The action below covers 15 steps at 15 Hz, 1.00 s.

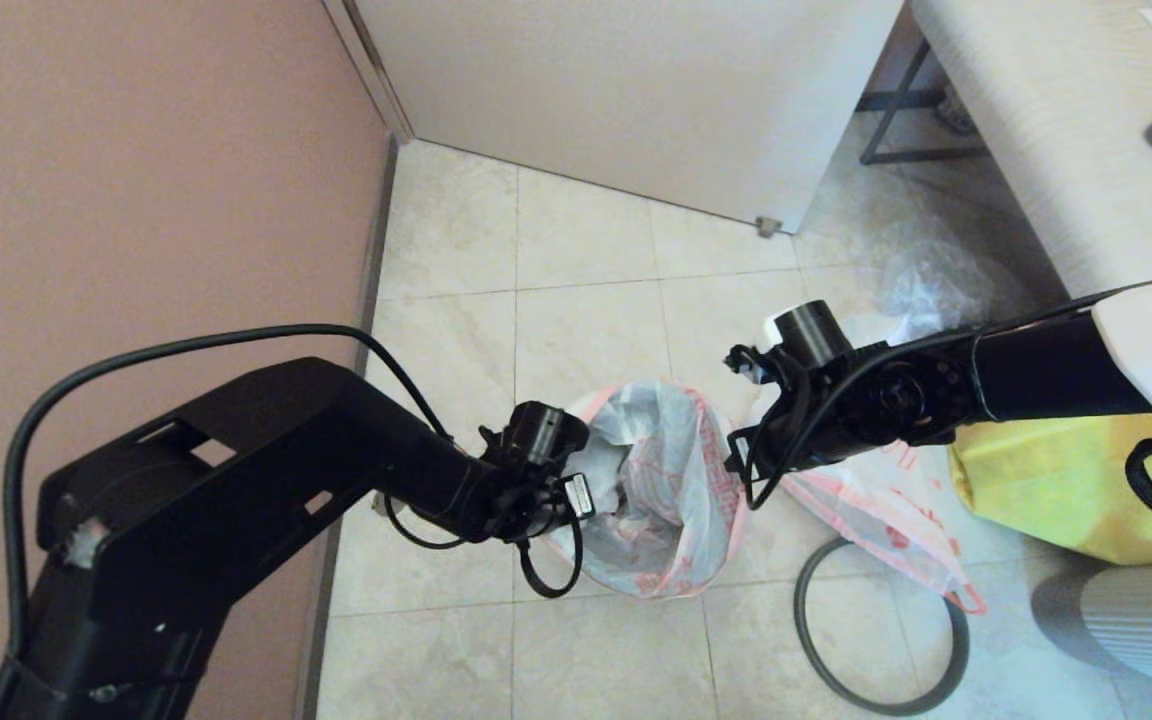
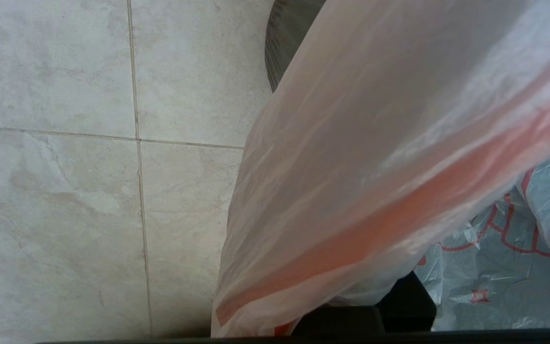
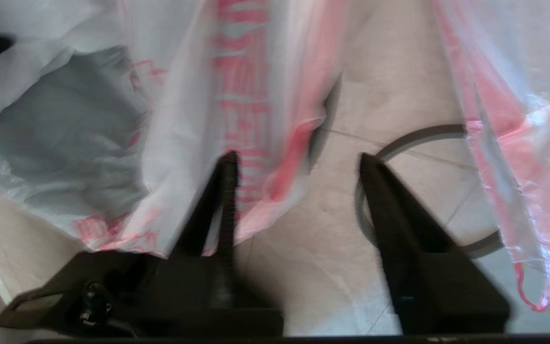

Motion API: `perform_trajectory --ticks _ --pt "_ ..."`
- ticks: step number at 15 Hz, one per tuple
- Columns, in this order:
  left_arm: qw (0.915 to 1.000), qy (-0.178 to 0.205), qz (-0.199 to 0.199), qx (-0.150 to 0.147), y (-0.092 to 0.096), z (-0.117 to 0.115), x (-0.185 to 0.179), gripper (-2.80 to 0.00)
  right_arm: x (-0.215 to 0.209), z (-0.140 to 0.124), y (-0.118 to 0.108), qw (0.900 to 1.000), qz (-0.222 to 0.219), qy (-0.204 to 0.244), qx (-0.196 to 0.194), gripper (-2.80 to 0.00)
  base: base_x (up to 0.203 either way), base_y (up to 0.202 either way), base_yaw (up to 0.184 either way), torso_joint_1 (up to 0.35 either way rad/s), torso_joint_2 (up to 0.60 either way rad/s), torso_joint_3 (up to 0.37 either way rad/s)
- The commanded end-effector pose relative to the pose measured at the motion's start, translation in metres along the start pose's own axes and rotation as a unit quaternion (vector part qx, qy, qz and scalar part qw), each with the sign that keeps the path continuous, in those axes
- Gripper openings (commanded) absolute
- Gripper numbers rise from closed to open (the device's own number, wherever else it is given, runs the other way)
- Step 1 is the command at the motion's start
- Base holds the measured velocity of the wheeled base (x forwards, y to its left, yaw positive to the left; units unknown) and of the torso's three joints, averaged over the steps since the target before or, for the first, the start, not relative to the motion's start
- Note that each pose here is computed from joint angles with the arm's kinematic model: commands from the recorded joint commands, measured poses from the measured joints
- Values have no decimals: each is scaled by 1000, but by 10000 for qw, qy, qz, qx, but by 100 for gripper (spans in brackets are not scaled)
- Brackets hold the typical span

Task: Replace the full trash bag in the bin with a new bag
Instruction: Put the new garbage bag on the trash can

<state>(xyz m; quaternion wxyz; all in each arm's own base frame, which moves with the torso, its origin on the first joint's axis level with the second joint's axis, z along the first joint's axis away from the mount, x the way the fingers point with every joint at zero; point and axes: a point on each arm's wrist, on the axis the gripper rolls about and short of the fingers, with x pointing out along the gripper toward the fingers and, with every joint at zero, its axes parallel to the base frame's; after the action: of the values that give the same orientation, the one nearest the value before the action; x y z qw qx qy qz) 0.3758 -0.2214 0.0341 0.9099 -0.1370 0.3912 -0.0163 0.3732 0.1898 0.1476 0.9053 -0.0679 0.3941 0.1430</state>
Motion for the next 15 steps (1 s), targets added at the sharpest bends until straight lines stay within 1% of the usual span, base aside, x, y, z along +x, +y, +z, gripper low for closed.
perform_trajectory --ticks 1,3,5,6,12,15 --pt "10000 -17 2 -25 0 0 0 -280 6 -2 8 9999 -75 39 -72 0 0 0 0 0 0 0" --pt "10000 -25 3 -32 0 2 -1 -280 14 -8 10 9995 -268 143 -118 0 0 0 0 0 0 0" --pt "10000 -28 1 -33 0 2 -1 -280 18 -10 10 9992 -323 188 -123 0 0 0 0 0 0 0" --pt "10000 -31 -2 -34 0 2 -1 -280 19 -10 10 9992 -325 201 -122 -280 0 0 0 0 0 0" --pt "10000 -35 5 -26 0 2 -1 -280 25 -14 11 9990 -326 262 -148 -280 0 0 0 0 0 0" --pt "10000 -29 9 -24 0 1 -1 -280 9 -8 10 9994 -310 122 -102 -280 0 0 0 0 0 0"
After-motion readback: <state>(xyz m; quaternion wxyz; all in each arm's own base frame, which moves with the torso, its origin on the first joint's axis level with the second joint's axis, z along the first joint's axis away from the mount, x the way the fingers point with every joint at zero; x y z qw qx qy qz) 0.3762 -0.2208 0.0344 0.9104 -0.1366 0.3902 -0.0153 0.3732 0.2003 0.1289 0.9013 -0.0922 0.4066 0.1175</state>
